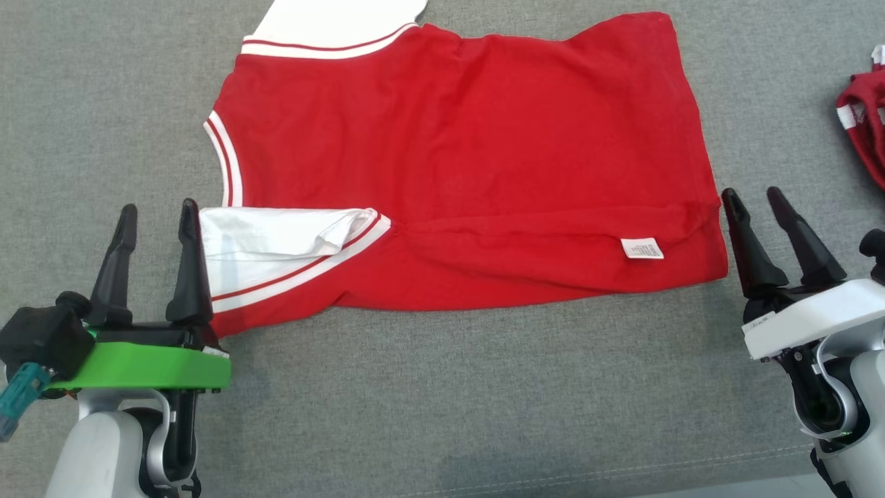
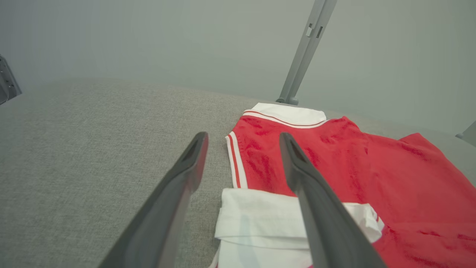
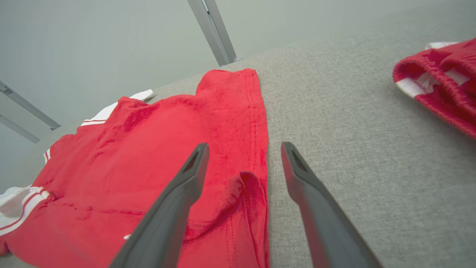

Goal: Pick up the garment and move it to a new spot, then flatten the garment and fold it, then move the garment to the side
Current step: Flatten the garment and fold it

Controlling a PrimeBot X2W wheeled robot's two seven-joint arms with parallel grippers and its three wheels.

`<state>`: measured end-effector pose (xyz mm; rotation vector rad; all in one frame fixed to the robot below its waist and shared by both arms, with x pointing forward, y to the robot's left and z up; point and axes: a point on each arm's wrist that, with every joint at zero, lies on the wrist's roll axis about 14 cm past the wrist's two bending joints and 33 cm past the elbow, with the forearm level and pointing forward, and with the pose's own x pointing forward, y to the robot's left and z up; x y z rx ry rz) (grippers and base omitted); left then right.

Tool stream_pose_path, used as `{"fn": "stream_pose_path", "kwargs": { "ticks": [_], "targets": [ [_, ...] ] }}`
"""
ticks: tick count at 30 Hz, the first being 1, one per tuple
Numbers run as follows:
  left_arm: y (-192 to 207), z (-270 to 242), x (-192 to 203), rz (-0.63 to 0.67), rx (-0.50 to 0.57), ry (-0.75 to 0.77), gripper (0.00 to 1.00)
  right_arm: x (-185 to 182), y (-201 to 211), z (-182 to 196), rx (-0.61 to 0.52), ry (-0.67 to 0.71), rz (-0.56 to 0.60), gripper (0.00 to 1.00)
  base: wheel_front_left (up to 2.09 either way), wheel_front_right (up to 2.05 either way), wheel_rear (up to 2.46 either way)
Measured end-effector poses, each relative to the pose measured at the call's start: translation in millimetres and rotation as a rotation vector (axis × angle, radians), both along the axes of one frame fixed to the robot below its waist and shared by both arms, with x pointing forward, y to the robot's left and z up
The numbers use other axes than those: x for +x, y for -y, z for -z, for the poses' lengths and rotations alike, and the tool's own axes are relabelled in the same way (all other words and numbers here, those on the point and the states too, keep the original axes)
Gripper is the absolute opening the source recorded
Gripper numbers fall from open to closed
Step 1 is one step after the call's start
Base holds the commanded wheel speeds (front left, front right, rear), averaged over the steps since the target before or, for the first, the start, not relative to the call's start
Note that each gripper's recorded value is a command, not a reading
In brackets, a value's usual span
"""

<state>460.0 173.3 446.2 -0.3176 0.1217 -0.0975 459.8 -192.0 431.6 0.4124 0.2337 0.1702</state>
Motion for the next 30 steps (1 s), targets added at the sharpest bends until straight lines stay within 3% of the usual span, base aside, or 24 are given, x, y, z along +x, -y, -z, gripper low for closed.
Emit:
{"fn": "stream_pose_path", "kwargs": {
  "ticks": [9,14,20,30],
  "targets": [
    [-10.8,-54.9,8.9,-0.05,0.103,0.232,1.0,3.2,17.1,-60.0,-0.204,0.298,0.05,1.0,0.0,0.0,0.0],
    [-15.6,-72.3,9.9,-0.058,0.159,0.291,1.0,4.2,11.1,-84.5,-0.251,0.387,0.057,1.0,0.0,0.0,0.0],
    [-24.8,-59.7,2.6,-0.055,0.219,0.252,1.0,0.2,6.0,-81.5,-0.276,0.385,0.055,1.0,0.0,0.0,0.0],
    [-21.2,-34.7,-6.7,-0.031,0.222,0.176,1.0,0.3,1.4,-74.2,-0.272,0.366,0.047,1.0,0.0,0.0,0.0]
  ]
}}
